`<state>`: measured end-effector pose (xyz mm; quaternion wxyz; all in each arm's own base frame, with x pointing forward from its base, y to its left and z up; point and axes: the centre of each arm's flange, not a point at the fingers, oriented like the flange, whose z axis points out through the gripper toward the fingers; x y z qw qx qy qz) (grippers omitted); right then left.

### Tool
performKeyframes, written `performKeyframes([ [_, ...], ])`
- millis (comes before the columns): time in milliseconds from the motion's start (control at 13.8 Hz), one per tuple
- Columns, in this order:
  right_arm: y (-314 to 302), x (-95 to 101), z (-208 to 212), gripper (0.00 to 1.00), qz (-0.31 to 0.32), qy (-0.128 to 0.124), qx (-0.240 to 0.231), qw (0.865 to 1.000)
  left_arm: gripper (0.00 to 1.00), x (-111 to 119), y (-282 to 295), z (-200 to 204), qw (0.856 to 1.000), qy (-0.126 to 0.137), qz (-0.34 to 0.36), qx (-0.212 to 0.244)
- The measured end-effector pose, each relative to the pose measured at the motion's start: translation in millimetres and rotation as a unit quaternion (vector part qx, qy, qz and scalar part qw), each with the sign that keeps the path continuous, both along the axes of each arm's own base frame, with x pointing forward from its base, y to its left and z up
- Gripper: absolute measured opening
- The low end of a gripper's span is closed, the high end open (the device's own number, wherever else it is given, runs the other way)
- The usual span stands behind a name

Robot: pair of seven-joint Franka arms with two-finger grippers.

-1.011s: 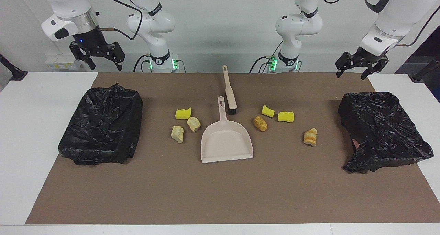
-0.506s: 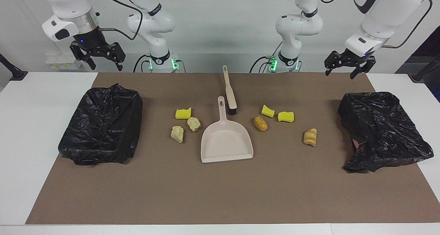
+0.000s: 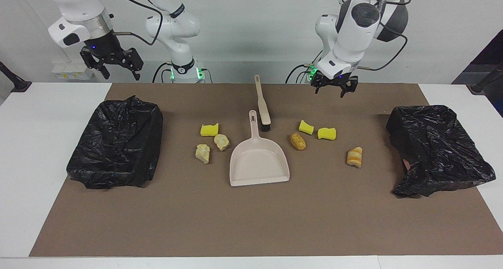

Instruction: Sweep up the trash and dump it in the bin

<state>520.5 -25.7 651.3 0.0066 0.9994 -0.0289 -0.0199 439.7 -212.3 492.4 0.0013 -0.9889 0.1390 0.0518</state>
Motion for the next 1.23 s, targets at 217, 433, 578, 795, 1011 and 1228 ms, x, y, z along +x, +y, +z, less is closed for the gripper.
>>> performKeyframes([
  [217, 0.0, -0.4, 0.0, 1.00, 0.000, 0.000, 0.000, 1.000, 1.00, -30.9, -50.9, -43.5, 1.000, -0.014, 0.009, -0.021],
  [433, -0.3, -2.4, -0.5, 1.00, 0.000, 0.002, 0.000, 1.000, 1.00, -83.1, -128.2, -84.2, 0.998, -0.035, 0.038, -0.031],
  [578, -0.5, -4.2, -0.4, 1.00, 0.000, 0.002, 0.001, 1.000, 1.00, -116.5, -170.0, -98.2, 0.997, -0.039, 0.055, -0.034],
  [795, -0.6, -5.4, -1.8, 1.00, 0.000, 0.003, 0.001, 1.000, 1.00, -168.2, -213.6, -113.5, 0.997, -0.033, 0.065, -0.027],
  [1011, -0.6, -6.2, -2.8, 1.00, 0.000, 0.005, 0.001, 1.000, 1.00, -177.2, -220.0, -128.5, 0.997, -0.029, 0.069, -0.019],
  [1228, -0.6, -6.8, -2.9, 1.00, 0.000, 0.005, 0.001, 1.000, 1.00, -175.5, -213.8, -145.9, 0.997, -0.024, 0.074, -0.009],
])
